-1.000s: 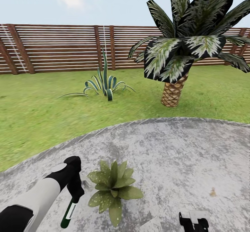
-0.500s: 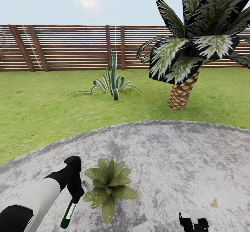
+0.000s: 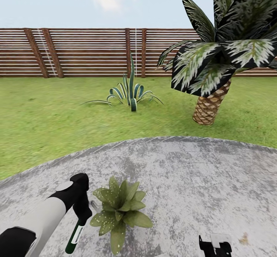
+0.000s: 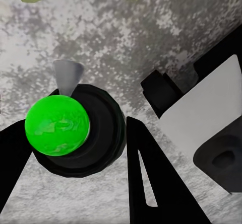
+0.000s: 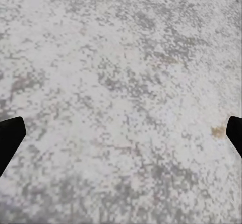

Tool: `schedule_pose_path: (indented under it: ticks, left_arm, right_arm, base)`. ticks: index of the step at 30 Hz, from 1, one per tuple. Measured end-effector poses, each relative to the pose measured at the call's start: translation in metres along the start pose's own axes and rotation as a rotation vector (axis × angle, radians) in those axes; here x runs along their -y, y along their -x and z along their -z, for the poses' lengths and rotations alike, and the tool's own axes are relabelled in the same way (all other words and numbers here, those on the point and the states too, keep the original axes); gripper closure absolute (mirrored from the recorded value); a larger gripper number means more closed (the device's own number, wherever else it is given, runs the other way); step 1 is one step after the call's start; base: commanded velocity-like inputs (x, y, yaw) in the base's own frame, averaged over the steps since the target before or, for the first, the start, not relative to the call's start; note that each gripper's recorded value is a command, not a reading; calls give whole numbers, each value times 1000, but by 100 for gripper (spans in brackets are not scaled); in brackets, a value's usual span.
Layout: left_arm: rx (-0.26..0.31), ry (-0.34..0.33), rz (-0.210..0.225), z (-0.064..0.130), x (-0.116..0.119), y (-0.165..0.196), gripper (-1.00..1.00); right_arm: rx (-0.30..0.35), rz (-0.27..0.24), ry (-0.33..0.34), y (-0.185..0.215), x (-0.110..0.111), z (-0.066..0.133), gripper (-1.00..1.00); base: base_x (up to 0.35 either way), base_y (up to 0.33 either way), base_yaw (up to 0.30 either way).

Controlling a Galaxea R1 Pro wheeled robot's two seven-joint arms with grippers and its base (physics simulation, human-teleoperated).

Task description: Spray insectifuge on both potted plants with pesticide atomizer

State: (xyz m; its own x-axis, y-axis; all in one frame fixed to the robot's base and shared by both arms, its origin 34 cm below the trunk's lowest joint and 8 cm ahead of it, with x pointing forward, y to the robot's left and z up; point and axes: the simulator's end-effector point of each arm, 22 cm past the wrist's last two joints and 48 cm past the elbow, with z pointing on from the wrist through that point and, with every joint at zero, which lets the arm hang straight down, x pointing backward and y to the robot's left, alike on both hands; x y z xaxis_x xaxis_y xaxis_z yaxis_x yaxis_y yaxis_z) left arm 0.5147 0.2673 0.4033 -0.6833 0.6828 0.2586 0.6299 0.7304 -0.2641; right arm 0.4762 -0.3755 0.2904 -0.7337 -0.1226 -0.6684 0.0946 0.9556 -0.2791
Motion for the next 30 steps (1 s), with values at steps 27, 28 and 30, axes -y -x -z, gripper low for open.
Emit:
schedule_pose_path:
  ticks: [27, 28, 30]
  left_arm:
    - [5, 46, -2, -2, -8, 3, 100]
    - [5, 46, -2, -2, -7, 3, 100]
    - [6, 46, -3, -2, -7, 3, 100]
  right_arm:
    - [3, -3, 1, 2, -1, 0, -100]
    - [3, -3, 1, 2, -1, 0, -100]
    - [3, -3, 1, 2, -1, 0, -100]
  base:
    - [17, -33, 192]
    - [127, -251, 1]
    - [128, -251, 0]
